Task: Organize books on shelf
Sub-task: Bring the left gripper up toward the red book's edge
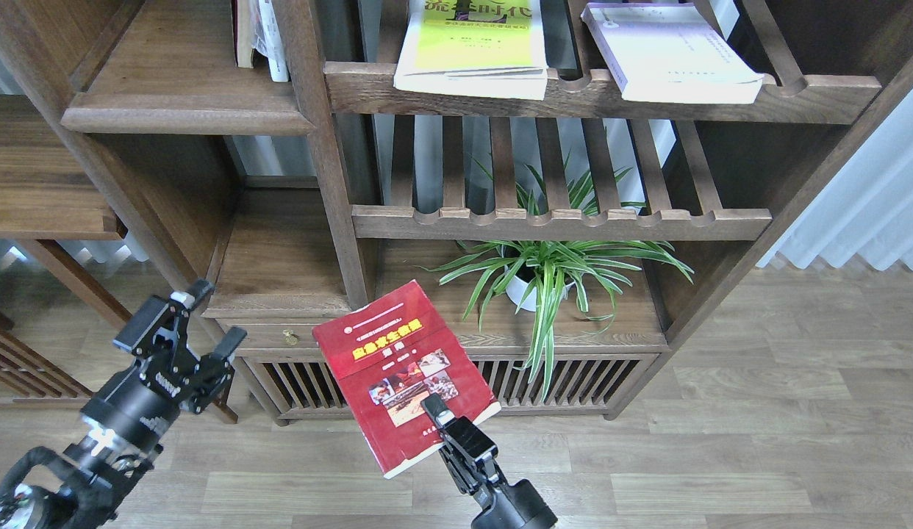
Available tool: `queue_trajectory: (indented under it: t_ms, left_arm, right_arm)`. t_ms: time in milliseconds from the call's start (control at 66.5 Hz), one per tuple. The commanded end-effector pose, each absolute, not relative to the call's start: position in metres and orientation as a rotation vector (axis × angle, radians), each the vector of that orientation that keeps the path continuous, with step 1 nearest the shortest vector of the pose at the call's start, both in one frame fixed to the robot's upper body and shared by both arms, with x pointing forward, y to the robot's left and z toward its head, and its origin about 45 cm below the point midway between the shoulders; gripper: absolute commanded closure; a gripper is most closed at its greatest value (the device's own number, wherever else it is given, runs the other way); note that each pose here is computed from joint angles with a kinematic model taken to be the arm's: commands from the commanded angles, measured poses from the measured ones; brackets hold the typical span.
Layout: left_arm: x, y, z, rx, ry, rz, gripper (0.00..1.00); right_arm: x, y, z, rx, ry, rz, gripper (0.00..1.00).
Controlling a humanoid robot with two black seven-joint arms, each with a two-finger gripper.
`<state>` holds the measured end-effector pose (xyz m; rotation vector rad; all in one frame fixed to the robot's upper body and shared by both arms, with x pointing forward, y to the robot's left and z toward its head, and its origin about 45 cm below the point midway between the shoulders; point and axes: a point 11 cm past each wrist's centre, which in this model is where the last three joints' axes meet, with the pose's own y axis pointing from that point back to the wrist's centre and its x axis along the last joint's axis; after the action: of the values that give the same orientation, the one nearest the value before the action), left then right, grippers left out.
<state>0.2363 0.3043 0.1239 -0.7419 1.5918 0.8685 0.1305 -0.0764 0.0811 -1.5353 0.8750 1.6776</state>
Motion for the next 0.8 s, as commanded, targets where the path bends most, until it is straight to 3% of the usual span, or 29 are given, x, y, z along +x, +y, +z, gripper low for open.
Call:
queue_trajectory:
  t_ms: [0, 286, 496, 782]
  left_arm:
    - [0.231, 0.316, 0.122, -0.662, 1.589, 0.9, 0.0]
    - [0.199, 0.298, 0.099, -0.473, 1.696, 0.869, 0.0]
    - [0.214, 0.282, 0.111, -0.454, 1.68, 0.765, 0.0]
    - [0.275, 0.264, 0.161, -0.553, 1.527, 0.651, 0.0]
  right_arm:
    - [0.12, -0.074, 0.083, -1.502, 0.867, 1.7, 0.96]
    - [0.122, -0.074, 0.083, -1.512, 0.861, 1.705, 0.97]
    - [0.121, -0.07, 0.084, -1.532, 0.836, 1.722, 0.97]
    - [0.134, -0.068, 0.093, -1.566, 0.799, 1.689, 0.97]
